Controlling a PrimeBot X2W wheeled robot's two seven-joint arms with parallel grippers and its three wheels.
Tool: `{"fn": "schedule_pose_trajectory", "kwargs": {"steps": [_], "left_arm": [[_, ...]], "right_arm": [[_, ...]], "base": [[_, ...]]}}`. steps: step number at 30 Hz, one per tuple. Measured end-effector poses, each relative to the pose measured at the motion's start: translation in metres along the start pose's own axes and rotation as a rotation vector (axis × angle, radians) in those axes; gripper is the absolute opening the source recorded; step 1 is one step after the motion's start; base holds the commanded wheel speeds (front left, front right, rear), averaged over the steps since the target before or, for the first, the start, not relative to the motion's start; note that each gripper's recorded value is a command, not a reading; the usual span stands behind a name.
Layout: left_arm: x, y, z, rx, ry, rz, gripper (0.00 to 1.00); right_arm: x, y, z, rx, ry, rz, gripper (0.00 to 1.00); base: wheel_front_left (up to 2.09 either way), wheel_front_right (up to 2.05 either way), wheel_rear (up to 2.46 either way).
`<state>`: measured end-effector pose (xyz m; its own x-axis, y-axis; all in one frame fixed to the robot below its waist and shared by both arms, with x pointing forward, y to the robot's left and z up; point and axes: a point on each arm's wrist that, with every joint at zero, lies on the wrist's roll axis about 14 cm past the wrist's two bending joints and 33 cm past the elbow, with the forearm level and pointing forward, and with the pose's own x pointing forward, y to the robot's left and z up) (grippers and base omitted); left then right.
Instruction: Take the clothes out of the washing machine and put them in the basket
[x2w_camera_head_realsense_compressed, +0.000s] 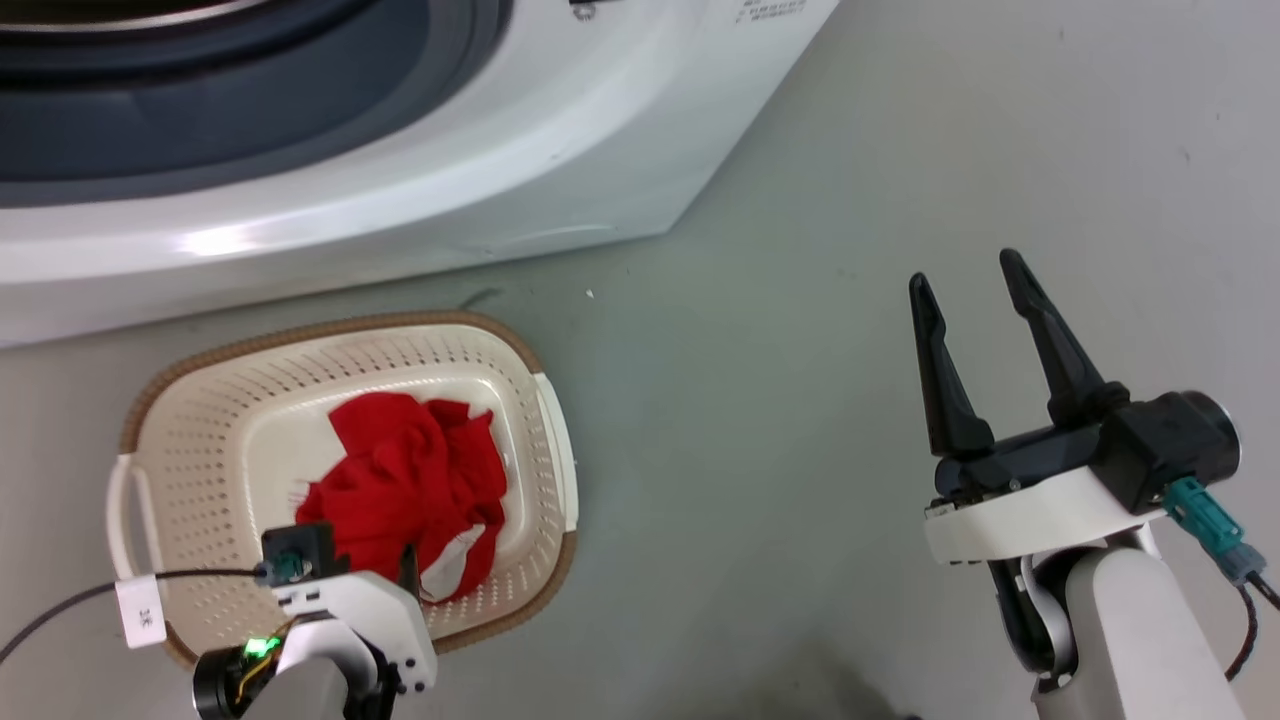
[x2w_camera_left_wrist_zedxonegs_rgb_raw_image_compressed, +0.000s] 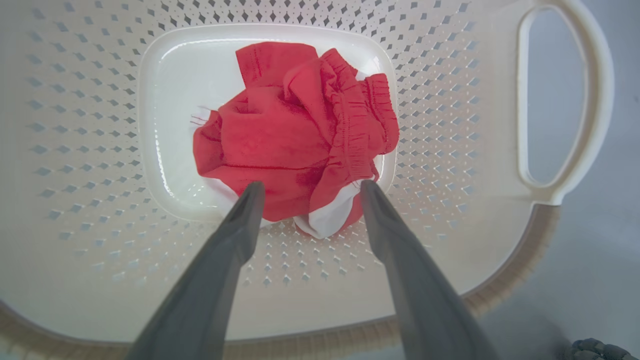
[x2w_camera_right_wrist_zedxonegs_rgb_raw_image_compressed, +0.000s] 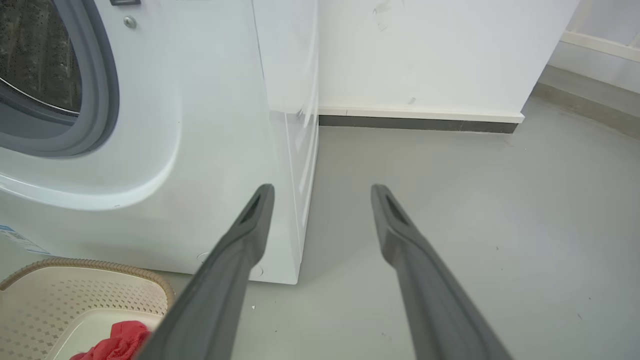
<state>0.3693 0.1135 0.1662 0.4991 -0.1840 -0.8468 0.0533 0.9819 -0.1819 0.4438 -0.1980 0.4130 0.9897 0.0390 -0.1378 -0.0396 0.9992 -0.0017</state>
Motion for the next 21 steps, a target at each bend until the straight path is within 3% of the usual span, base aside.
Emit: {"fn": "schedule_pose_trajectory", "kwargs": {"steps": [7, 21], "left_arm": [[-0.044, 0.005, 0.011, -0.021, -0.089, 0.024, 1.00], [-0.129, 0.014, 0.103, -0.073, -0.519, 0.063, 1.00]], "right_arm": [[-0.019, 0.009, 0.030, -0.002, -0.051, 0.018, 1.00], [-0.054, 0.032, 0.085, -0.011, -0.164, 0.071, 1.00]], "base": [[0.00, 0.00, 0.00], [0.00, 0.00, 0.00]]}}
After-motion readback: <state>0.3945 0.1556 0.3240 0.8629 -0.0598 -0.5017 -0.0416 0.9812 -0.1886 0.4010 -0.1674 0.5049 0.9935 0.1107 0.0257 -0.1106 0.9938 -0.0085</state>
